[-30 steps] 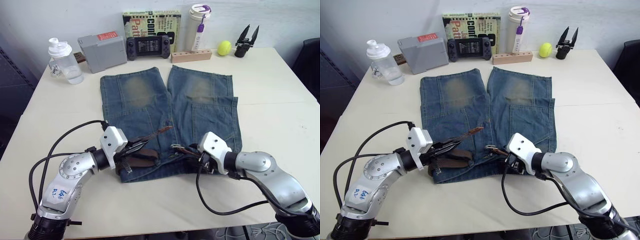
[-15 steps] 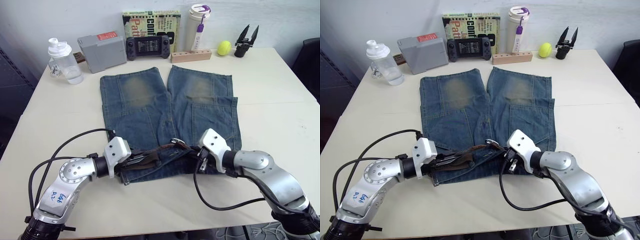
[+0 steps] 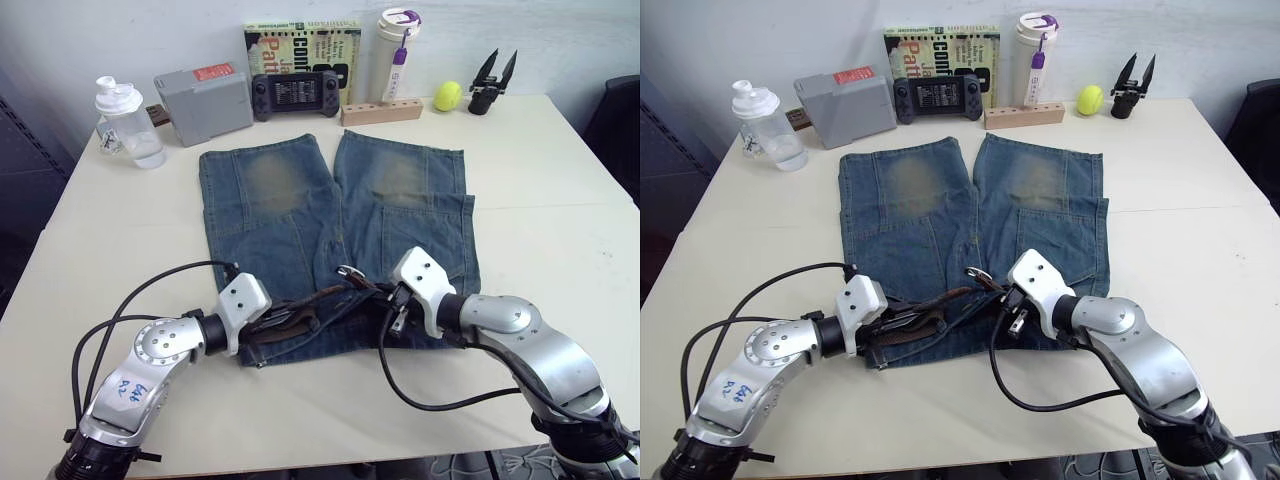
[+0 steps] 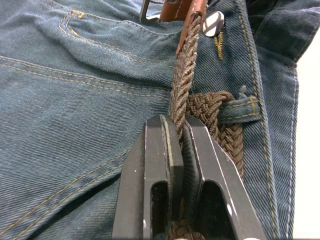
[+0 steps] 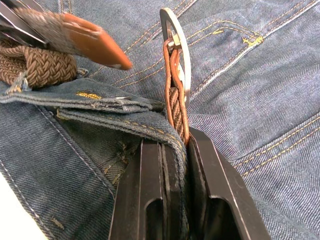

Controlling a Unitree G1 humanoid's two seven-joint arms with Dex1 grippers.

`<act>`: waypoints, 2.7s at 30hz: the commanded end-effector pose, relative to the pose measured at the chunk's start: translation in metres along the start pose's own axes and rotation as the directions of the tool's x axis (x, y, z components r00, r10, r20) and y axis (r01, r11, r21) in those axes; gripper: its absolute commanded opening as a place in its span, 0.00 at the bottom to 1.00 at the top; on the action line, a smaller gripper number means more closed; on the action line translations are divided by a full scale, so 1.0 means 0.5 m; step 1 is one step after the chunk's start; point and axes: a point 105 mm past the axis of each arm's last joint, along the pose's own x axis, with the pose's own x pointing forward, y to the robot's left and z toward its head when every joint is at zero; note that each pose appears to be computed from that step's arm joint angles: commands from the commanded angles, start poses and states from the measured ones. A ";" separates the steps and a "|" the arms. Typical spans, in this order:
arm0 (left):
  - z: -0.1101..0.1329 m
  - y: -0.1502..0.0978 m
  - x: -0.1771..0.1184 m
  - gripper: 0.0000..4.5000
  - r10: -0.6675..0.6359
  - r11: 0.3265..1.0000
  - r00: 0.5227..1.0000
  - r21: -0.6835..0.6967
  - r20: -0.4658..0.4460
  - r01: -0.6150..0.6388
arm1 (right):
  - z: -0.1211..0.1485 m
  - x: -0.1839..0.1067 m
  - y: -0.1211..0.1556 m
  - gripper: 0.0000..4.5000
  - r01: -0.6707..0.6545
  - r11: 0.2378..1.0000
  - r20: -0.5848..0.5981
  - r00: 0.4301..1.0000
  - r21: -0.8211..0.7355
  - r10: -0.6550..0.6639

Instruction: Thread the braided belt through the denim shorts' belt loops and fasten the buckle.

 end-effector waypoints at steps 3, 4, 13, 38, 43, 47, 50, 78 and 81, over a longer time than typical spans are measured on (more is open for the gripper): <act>0.035 -0.005 0.029 0.00 0.089 0.993 0.994 -0.084 0.057 -0.084 | 0.035 -0.001 0.015 0.00 0.019 0.999 0.051 0.999 -0.039 -0.017; 0.034 -0.007 0.030 0.00 0.088 0.993 0.995 -0.088 0.053 -0.083 | 0.034 0.001 0.014 0.00 0.025 0.999 0.048 0.999 -0.036 -0.023; 0.027 0.008 0.034 0.00 0.164 0.977 0.986 -0.135 -0.007 -0.163 | 0.040 0.008 0.001 0.00 0.077 0.997 0.040 0.996 -0.031 -0.075; 0.040 -0.009 0.027 0.00 0.247 0.950 0.964 -0.169 -0.099 -0.261 | 0.052 0.019 -0.034 0.00 0.209 0.978 0.038 0.977 0.004 -0.209; 0.041 0.004 0.028 0.00 0.276 0.934 0.956 -0.207 -0.098 -0.291 | 0.051 0.020 -0.026 0.00 0.194 0.981 0.035 0.980 -0.001 -0.194; 0.040 0.008 0.029 0.00 0.281 0.932 0.954 -0.207 -0.103 -0.297 | 0.049 0.020 -0.019 0.00 0.177 0.984 0.031 0.984 -0.006 -0.177; 0.042 0.006 0.033 0.00 0.272 0.935 0.957 -0.208 -0.099 -0.287 | 0.051 0.022 -0.011 0.00 0.162 0.987 0.032 0.986 -0.008 -0.161; 0.093 -0.028 0.092 0.00 0.152 0.969 0.984 -0.209 0.097 -0.129 | 0.006 0.040 0.079 0.00 -0.101 0.967 -0.119 0.990 -0.233 0.075; 0.088 -0.028 0.093 0.00 0.151 0.970 0.984 -0.207 0.098 -0.128 | 0.019 0.026 0.080 0.22 -0.125 0.968 -0.079 0.991 -0.218 0.110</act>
